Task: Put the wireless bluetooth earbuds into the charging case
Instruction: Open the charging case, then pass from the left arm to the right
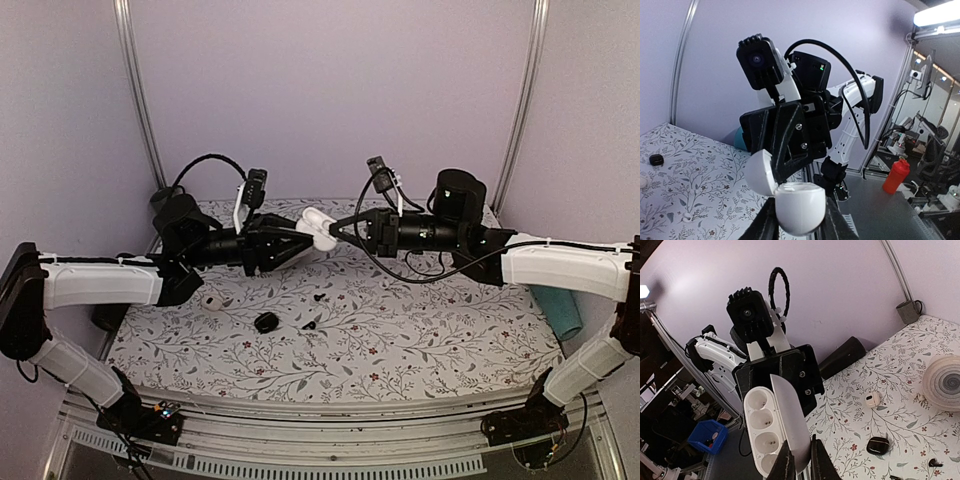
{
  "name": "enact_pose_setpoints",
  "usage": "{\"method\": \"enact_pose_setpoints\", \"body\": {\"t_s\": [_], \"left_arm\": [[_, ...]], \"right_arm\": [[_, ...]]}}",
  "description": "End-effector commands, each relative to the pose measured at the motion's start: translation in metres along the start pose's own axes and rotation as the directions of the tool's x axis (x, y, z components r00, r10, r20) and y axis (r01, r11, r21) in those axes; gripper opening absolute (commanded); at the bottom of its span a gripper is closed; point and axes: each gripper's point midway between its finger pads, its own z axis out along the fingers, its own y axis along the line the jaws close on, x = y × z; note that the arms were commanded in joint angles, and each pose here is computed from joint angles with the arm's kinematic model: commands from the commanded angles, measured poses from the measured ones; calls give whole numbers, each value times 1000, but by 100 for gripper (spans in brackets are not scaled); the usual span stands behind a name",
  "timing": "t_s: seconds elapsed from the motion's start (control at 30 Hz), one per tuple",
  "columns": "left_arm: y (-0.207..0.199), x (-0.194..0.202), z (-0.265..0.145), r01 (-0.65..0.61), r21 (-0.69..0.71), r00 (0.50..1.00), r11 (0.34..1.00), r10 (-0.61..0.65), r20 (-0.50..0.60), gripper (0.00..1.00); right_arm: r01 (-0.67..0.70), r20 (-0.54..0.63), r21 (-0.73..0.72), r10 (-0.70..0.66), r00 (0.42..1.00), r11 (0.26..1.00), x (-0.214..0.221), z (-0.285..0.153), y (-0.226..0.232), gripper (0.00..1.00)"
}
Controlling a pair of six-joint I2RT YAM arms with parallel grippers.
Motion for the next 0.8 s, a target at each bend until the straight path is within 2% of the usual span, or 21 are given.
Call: {"method": "enact_pose_setpoints", "body": {"t_s": [0.0, 0.1, 0.23, 0.33, 0.5, 0.77], "left_arm": [[7, -3, -3, 3, -28, 1000, 1000, -3, -8, 39], [11, -1, -7, -3, -45, 1000, 999, 3, -16, 49], [14, 0, -12, -24, -65, 999, 998, 22, -30, 52], [16, 0, -13, -31, -74, 999, 997, 28, -40, 53], [15, -4, -14, -45, -74, 999, 996, 44, -15, 49], [10, -5, -13, -103, -42, 994, 994, 104, 21, 49]], "right_arm": [[62, 24, -28, -61, 998, 998, -15, 1, 15, 3], [81, 30, -3, -81, 996, 997, -20, -1, 14, 3], [134, 33, 75, -137, 990, 988, -26, -6, 9, 3], [174, 18, 157, -179, 984, 972, -29, -9, 1, 3], [185, 30, 192, -194, 980, 964, -32, -10, 1, 3], [240, 38, 273, -259, 965, 932, -32, -5, 6, 3]]}}
